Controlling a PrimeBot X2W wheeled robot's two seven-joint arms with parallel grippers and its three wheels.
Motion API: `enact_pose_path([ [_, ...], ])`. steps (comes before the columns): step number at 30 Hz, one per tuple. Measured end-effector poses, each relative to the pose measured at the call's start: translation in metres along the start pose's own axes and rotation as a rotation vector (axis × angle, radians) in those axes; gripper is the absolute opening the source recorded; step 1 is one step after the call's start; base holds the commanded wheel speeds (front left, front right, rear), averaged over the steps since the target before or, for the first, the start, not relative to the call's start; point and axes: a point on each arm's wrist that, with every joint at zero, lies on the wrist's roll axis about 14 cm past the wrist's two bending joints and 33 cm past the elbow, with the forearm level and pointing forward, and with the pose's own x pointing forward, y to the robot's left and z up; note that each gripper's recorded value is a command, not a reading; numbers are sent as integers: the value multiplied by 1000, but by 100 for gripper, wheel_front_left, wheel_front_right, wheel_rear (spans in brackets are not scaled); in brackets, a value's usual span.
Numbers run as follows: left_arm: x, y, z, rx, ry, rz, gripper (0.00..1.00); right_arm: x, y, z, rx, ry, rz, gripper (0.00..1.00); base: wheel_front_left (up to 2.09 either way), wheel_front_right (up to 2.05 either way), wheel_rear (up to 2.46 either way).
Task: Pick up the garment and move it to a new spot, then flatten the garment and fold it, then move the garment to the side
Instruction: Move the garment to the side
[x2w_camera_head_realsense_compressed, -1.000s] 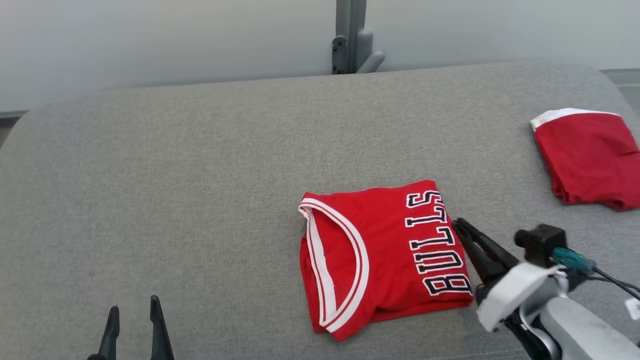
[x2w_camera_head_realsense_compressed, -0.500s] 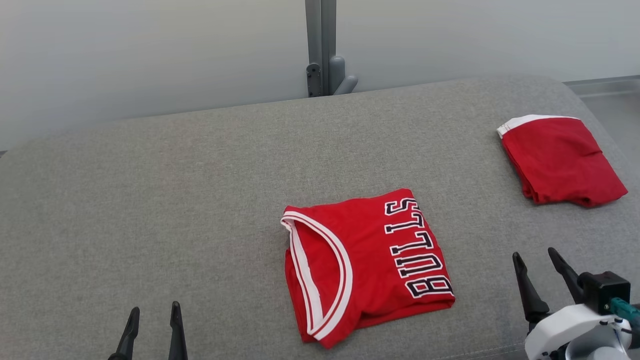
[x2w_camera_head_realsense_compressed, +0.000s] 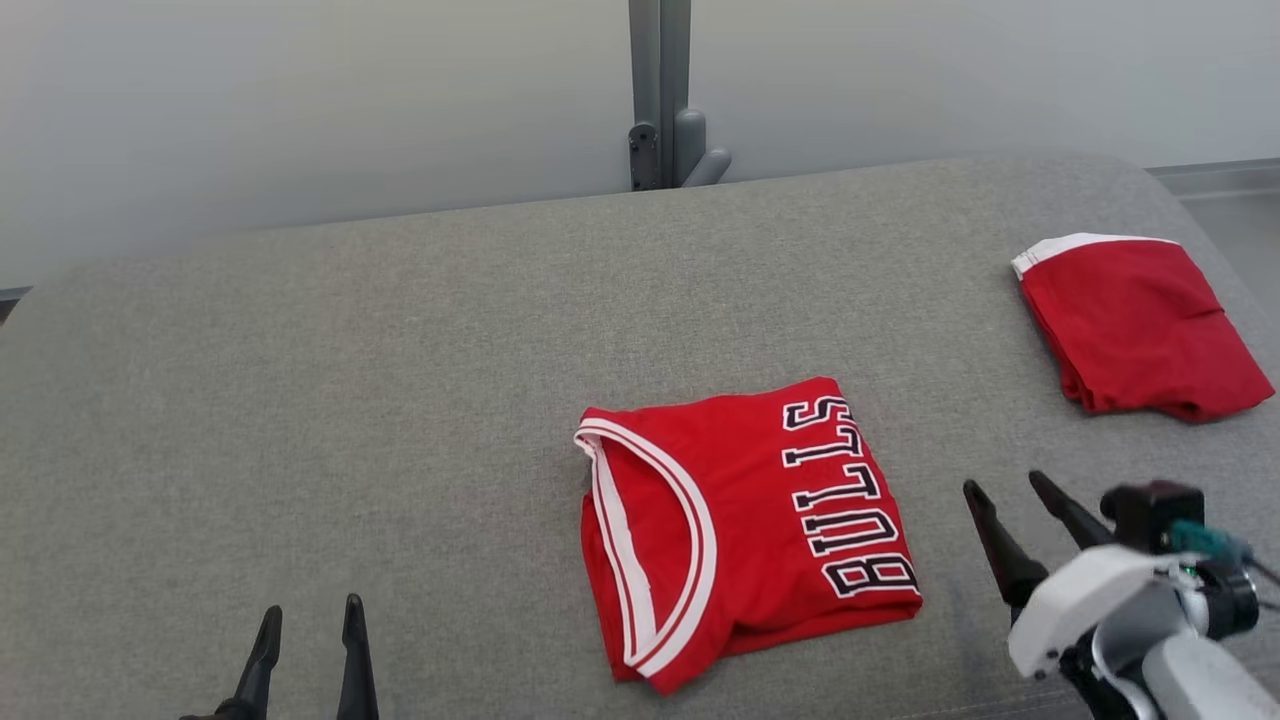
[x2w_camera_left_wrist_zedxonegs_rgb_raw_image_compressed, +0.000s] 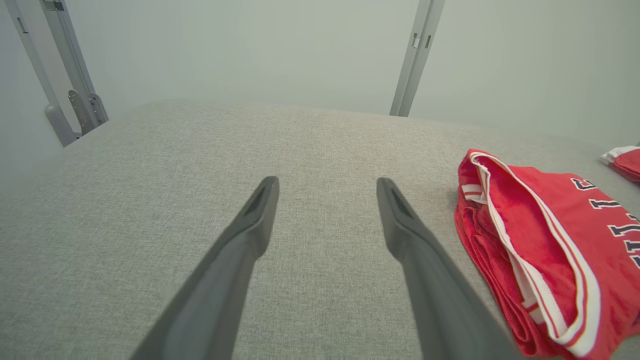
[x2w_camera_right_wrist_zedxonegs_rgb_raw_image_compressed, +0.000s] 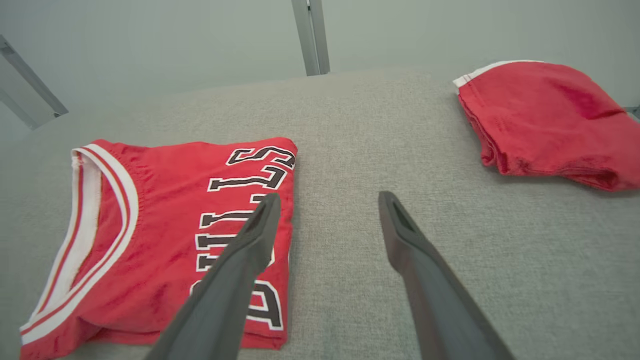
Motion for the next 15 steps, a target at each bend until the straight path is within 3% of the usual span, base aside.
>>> enact_pose_path([
  [5, 3, -1, -1, -19, 4, 3, 100, 18, 9, -10, -40, 292, 107, 100, 0, 0, 0],
  [7, 8, -3, 1, -22, -3, 3, 100, 27, 11, -12, -4, 363, 124, 100, 0, 0, 0],
  [15, 14, 8, 2, -47, -8, 53, 100, 65, 28, -28, 53, 457, 150, 100, 0, 0, 0],
])
